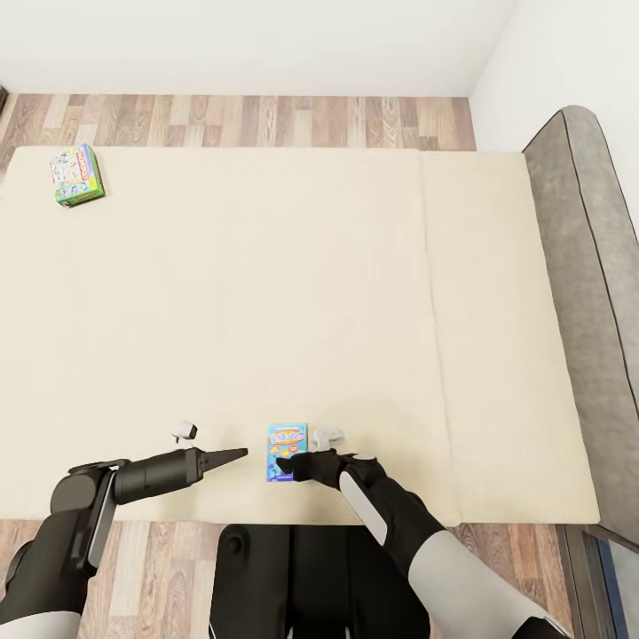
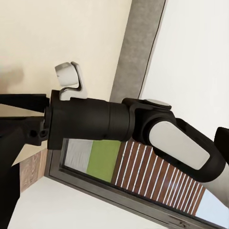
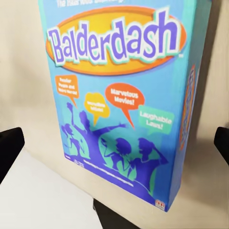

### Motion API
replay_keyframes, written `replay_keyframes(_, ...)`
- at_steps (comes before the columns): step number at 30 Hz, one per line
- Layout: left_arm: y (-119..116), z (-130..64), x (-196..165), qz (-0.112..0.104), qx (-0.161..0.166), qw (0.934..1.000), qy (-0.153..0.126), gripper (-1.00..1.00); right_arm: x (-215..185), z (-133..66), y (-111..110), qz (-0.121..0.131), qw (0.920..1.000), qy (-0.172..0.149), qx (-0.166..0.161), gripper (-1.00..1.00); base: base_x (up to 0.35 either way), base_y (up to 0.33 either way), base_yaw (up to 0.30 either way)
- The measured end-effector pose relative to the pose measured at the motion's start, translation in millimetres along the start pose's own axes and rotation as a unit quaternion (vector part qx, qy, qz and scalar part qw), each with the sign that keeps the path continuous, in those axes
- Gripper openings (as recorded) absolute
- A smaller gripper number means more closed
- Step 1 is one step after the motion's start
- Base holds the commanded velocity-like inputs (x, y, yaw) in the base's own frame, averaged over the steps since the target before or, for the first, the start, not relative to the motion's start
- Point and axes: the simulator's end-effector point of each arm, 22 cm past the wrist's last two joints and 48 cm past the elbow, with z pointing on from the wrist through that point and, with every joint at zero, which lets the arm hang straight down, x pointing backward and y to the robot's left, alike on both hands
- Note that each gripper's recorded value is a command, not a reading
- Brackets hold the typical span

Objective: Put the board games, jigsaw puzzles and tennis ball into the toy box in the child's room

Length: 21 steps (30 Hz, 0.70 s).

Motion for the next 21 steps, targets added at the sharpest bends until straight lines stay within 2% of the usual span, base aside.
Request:
replay_keyframes(12, 0, -0.3, 0, 0.0, 0.0, 1.0, -0.001, 1.0, -1, -0.2, 7, 0.001, 0.9999, -0.003, -0.017, 1.0, 0.0, 0.0, 0.0)
replay_keyframes(21, 0, -0.4, 0, 0.0, 0.0, 1.0, -0.001, 1.0, -7, -0.2, 12, -0.001, 0.9995, -0.017, -0.027, 1.0, 0.0, 0.0, 0.0)
